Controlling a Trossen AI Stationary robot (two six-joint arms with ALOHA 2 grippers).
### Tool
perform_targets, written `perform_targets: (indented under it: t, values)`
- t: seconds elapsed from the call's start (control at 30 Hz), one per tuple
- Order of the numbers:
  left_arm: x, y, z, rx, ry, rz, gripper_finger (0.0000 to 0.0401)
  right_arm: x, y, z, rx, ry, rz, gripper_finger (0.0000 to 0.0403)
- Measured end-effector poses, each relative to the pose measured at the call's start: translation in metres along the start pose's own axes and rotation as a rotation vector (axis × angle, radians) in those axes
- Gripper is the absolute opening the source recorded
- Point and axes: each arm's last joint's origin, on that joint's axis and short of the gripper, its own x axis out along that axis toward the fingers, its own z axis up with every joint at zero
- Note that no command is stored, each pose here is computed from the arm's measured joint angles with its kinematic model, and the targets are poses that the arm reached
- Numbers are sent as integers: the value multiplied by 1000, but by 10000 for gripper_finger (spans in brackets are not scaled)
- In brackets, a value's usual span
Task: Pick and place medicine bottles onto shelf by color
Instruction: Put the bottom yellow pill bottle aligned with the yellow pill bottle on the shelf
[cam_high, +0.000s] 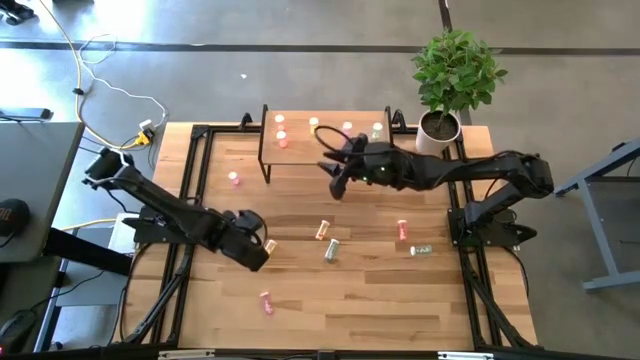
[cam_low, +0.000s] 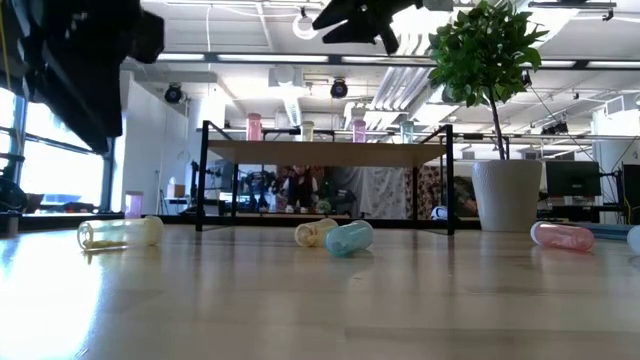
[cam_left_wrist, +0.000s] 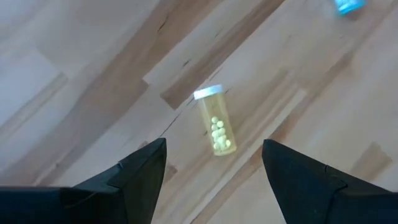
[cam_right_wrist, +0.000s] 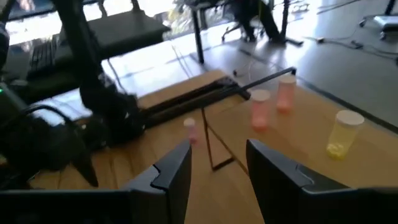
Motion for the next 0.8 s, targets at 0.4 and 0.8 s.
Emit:
perform_targets:
  t: [0.4, 0.8]
  values:
    - [40, -21, -9, -78, 78, 45, 257, -10, -9, 29, -99, 123, 62, 145]
    - [77, -26, -11, -125, 100, 144, 250, -9, -15, 28, -142, 146, 53, 145]
